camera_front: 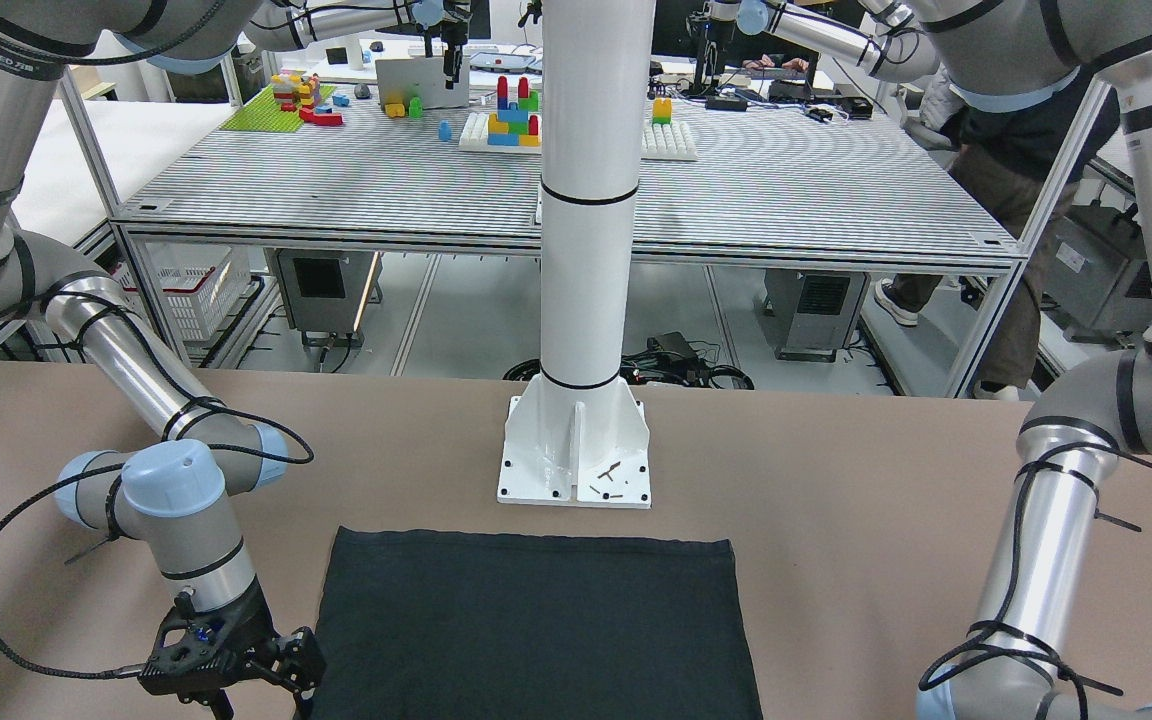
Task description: Fold clothes
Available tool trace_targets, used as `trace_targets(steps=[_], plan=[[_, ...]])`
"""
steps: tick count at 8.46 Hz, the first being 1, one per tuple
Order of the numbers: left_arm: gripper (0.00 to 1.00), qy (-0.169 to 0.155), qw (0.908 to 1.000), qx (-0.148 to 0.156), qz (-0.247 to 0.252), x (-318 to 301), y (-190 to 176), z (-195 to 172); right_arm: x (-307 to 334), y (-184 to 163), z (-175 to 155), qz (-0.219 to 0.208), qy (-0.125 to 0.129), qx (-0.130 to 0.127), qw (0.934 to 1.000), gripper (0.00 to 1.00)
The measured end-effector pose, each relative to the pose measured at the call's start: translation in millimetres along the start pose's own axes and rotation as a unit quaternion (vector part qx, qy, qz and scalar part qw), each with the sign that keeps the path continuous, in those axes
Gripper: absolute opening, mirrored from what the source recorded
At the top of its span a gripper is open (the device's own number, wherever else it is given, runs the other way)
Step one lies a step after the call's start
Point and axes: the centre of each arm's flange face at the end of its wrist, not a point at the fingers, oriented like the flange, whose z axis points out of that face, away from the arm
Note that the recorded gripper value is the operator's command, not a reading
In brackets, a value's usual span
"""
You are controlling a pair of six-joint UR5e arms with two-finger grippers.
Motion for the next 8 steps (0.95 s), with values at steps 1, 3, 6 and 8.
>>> trace_targets(steps=[1, 3, 6, 8], plan=[[0.00, 0.011, 0.9998, 0.007, -0.012, 11, 6, -12, 0, 0, 1, 0.000, 0.001, -0.001, 1.0000, 0.95], [0.00, 0.026, 0.9990, 0.007, -0.037, 46, 26, -24, 0, 1, 2, -0.001, 0.001, -0.002, 1.0000, 0.95], [0.00, 0.000, 0.9976, 0.011, -0.068, 129, 37, -5, 1, 1, 4, -0.003, 0.002, -0.003, 1.0000, 0.95], [0.00, -0.018, 0.9953, 0.012, -0.094, 173, 21, 5, 2, 2, 5, -0.004, 0.003, -0.003, 1.0000, 0.95]])
